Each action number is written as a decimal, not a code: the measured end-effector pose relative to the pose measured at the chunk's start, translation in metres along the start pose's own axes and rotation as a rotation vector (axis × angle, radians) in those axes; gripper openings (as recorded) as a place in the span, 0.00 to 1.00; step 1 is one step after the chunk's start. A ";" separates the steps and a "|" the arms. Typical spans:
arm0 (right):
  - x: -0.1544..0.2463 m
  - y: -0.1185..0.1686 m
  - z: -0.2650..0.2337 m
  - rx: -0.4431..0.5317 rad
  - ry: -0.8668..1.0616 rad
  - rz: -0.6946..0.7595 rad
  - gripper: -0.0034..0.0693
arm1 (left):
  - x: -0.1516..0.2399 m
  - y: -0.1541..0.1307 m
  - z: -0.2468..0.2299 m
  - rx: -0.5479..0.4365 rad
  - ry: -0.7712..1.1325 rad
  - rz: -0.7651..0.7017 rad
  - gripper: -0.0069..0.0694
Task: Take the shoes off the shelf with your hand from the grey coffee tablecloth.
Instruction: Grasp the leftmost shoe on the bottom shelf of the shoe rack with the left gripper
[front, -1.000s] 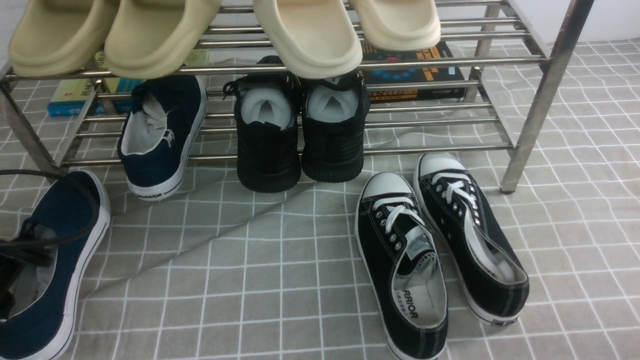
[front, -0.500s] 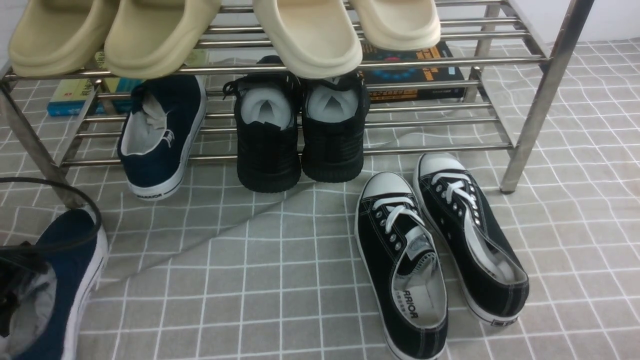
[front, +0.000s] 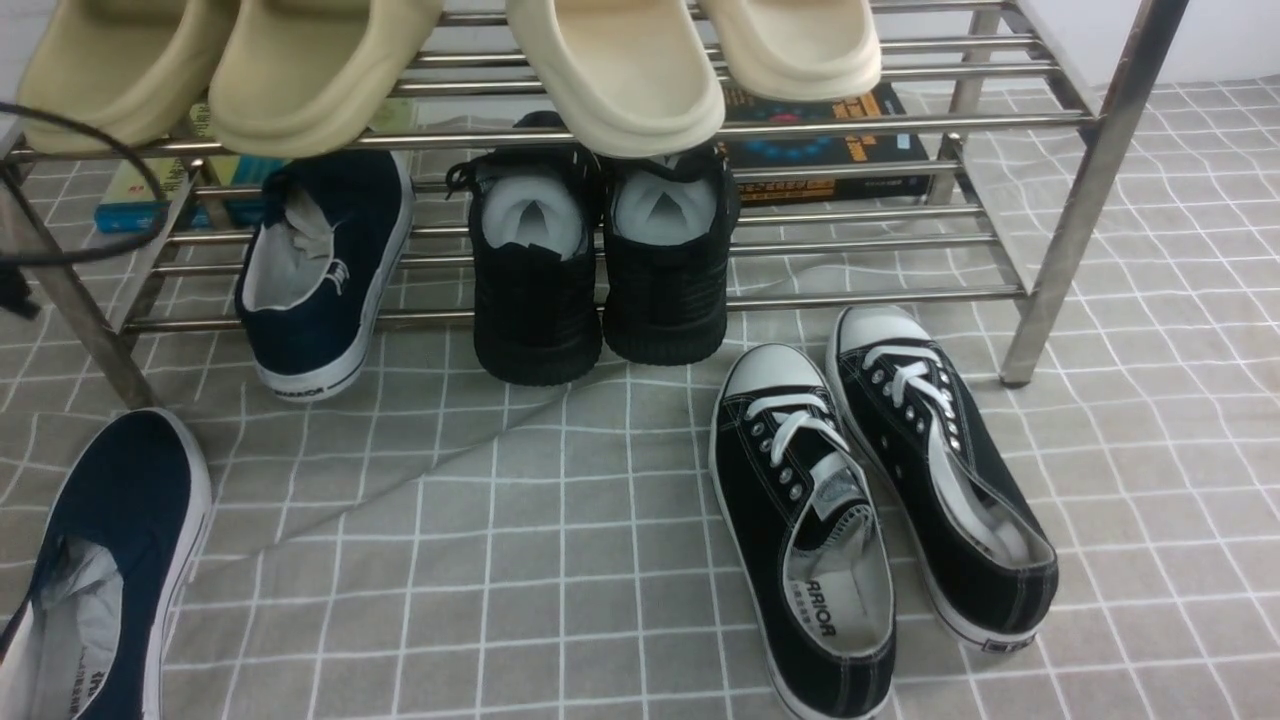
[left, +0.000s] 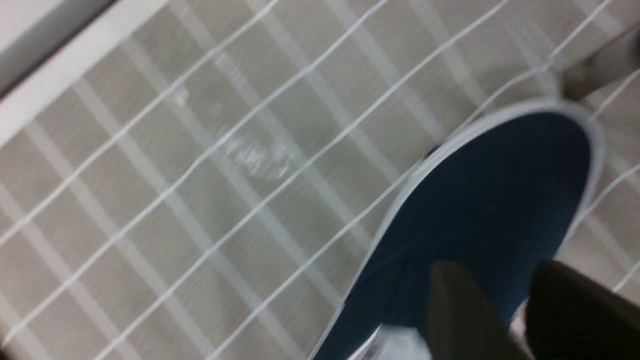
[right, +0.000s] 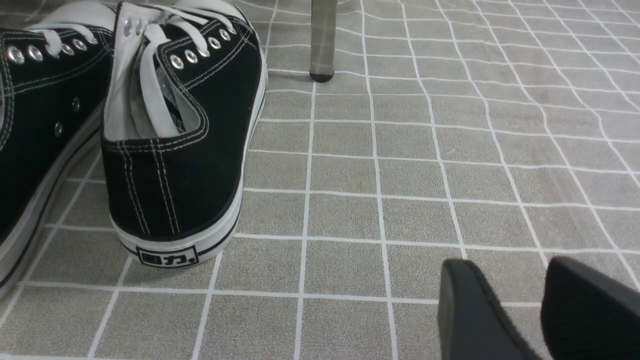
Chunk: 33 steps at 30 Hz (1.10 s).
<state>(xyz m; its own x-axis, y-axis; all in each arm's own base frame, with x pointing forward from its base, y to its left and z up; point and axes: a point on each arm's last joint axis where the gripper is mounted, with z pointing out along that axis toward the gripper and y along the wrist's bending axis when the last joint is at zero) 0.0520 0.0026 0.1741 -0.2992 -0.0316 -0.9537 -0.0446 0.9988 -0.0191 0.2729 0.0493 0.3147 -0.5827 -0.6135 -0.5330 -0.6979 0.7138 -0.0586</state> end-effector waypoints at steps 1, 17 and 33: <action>0.000 0.000 0.000 0.000 0.000 0.000 0.38 | -0.004 -0.005 0.005 0.011 -0.007 0.012 0.21; 0.000 0.000 0.000 0.000 0.000 0.000 0.38 | -0.023 -0.056 0.080 0.125 -0.086 0.092 0.09; 0.000 0.000 0.000 0.000 0.000 0.000 0.38 | -0.030 -0.060 0.076 0.177 -0.164 0.066 0.10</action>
<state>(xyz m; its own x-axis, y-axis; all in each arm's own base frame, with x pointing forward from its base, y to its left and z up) 0.0520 0.0026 0.1741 -0.2992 -0.0316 -0.9537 -0.0446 0.9988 -0.0191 0.3639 0.0507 0.2704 -0.5391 -0.5110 -0.6695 -0.5686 0.8072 -0.1582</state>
